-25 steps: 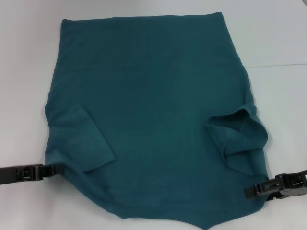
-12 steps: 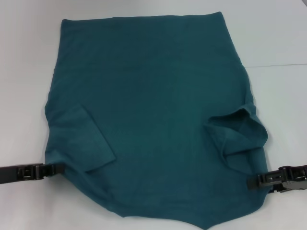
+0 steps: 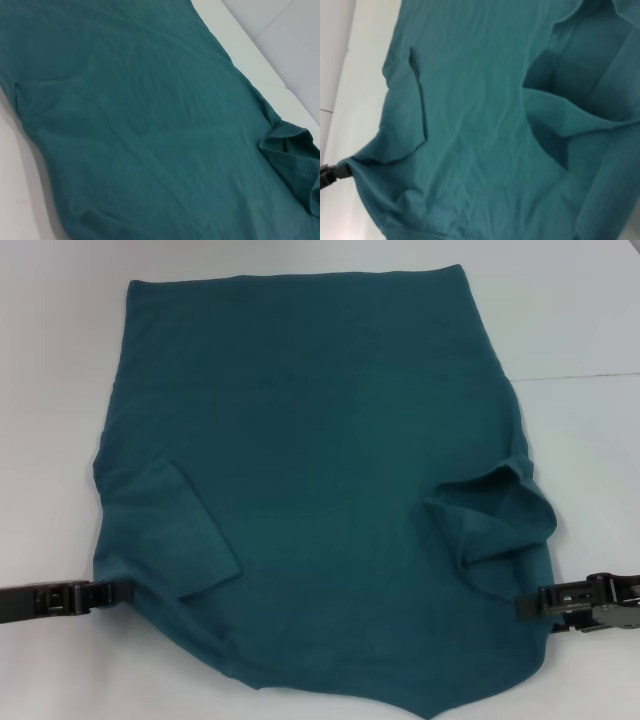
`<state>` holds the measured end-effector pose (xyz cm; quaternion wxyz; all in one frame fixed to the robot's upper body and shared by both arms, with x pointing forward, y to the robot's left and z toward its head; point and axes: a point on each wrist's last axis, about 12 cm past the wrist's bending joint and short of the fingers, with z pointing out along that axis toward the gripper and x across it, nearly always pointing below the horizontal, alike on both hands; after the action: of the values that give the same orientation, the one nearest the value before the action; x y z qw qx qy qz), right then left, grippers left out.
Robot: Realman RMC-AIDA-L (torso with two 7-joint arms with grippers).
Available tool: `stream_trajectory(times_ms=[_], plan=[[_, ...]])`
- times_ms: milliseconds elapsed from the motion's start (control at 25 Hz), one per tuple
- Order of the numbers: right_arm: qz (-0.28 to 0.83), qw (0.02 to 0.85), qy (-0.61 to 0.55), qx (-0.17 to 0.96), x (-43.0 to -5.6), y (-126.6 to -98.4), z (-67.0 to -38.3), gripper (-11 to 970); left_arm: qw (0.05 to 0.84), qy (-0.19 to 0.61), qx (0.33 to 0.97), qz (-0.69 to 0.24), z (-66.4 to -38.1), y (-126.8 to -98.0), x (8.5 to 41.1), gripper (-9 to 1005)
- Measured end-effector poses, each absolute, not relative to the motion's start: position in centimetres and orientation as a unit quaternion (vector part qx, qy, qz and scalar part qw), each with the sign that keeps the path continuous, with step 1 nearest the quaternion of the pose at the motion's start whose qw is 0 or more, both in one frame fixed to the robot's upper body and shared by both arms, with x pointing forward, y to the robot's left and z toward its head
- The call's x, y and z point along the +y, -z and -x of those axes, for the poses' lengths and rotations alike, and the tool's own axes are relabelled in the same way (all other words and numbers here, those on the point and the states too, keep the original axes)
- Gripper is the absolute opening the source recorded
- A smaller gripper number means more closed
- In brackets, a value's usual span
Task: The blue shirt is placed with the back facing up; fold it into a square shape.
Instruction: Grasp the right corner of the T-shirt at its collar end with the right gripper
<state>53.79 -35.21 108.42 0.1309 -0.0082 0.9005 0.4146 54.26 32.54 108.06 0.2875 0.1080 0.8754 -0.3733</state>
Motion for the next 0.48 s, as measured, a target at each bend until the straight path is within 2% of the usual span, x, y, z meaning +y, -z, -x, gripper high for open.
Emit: stream_trajectory(times_ms=[480], plan=[[0.003, 0.134, -0.418, 0.898, -35.34, -108.36, -53.62, 839, 0.289, 0.372, 0.875, -0.110, -54.31, -108.08, 32.52, 12]])
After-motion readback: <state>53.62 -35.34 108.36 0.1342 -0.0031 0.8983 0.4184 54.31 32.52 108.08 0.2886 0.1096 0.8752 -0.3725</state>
